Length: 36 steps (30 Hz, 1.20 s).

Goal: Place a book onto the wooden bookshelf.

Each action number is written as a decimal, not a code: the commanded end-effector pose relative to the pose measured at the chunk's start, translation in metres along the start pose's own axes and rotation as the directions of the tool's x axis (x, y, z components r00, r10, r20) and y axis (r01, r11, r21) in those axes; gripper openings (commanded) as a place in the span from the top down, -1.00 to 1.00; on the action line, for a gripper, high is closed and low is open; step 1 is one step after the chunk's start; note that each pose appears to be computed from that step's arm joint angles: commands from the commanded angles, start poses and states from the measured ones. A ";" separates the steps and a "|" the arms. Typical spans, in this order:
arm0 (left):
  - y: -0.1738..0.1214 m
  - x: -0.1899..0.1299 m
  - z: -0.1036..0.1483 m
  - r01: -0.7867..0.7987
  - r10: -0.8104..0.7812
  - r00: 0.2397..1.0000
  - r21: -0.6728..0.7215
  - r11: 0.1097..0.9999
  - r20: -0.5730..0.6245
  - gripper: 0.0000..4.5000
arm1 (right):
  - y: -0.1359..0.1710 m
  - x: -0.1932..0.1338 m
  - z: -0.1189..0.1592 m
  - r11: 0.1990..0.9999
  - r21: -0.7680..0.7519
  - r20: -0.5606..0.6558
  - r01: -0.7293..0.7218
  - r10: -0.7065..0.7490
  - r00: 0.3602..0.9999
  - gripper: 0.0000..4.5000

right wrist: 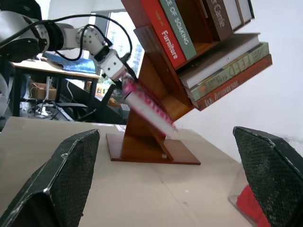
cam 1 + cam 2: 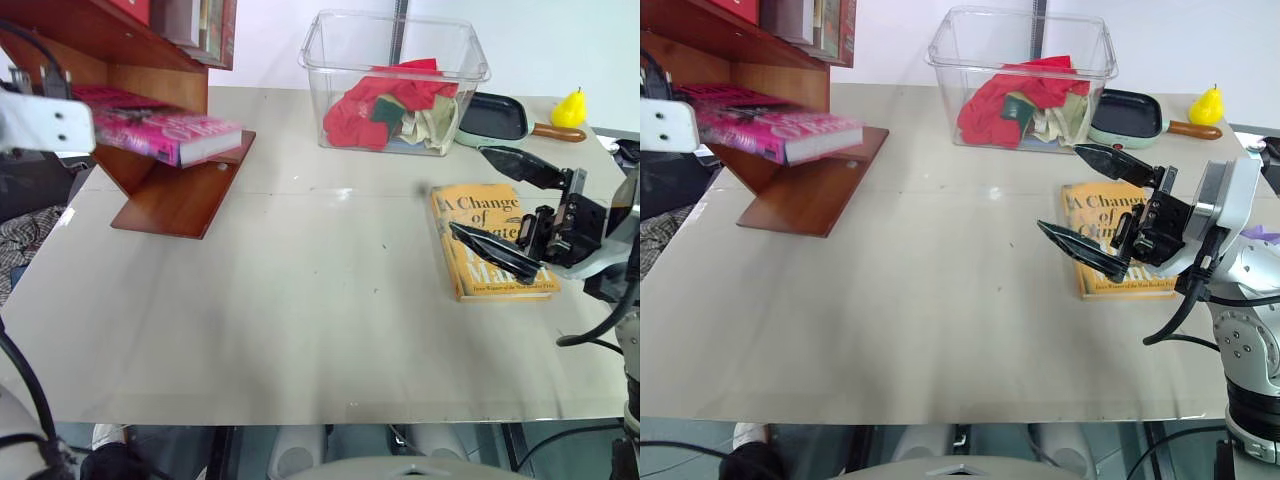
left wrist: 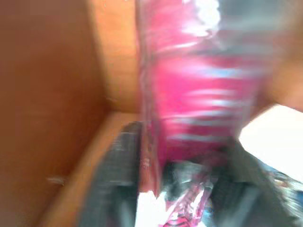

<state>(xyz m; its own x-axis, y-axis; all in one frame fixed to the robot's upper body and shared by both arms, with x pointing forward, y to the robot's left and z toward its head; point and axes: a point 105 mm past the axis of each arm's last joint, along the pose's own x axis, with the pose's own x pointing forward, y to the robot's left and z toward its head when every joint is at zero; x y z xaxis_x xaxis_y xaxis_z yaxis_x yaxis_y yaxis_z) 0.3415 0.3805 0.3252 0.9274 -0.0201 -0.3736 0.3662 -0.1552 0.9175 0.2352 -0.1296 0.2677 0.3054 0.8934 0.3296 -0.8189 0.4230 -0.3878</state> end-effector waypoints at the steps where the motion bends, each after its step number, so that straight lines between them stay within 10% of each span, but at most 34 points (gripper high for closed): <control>1: 0.003 -0.025 -0.011 -0.032 0.034 0.999 -0.090 0.995 0.023 -0.54 | 0.000 0.000 0.010 0.999 -0.034 0.019 -0.010 0.010 1.000 -1.00; 4: 0.019 -0.051 -0.008 -0.086 0.110 0.987 -0.193 0.978 0.119 -0.96 | -0.004 0.001 0.008 0.999 -0.026 0.021 -0.023 0.024 0.999 -1.00; 10: 0.027 -0.103 0.023 0.083 0.062 0.917 -0.340 0.937 0.394 -0.96 | -0.013 0.003 0.003 0.998 0.000 0.030 -0.057 0.057 0.998 -1.00; 17: 0.004 -0.125 0.135 0.552 -0.084 0.681 -0.433 0.713 0.728 -0.96 | -0.020 0.006 -0.002 0.995 0.018 0.026 -0.096 0.095 0.995 -1.00; 24: -0.060 -0.077 0.242 0.725 0.137 0.463 -0.463 0.509 0.876 -0.96 | -0.014 -0.017 -0.020 1.000 0.016 -0.135 -0.017 0.019 0.991 -1.00; 36: -0.149 -0.014 0.231 0.699 0.219 0.642 -0.678 0.228 0.735 -0.96 | 0.024 -0.110 -0.051 0.956 0.017 -0.489 0.294 -0.249 0.836 -1.00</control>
<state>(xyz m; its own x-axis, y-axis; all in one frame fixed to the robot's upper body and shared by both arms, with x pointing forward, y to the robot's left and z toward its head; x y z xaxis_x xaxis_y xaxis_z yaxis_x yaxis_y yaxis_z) 0.2555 0.1720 0.1620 0.6052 -0.7818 -0.1504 0.7896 0.6135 -0.0120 0.2150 -0.2040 0.1727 0.6640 0.7462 -0.0475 -0.7384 0.6445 -0.1985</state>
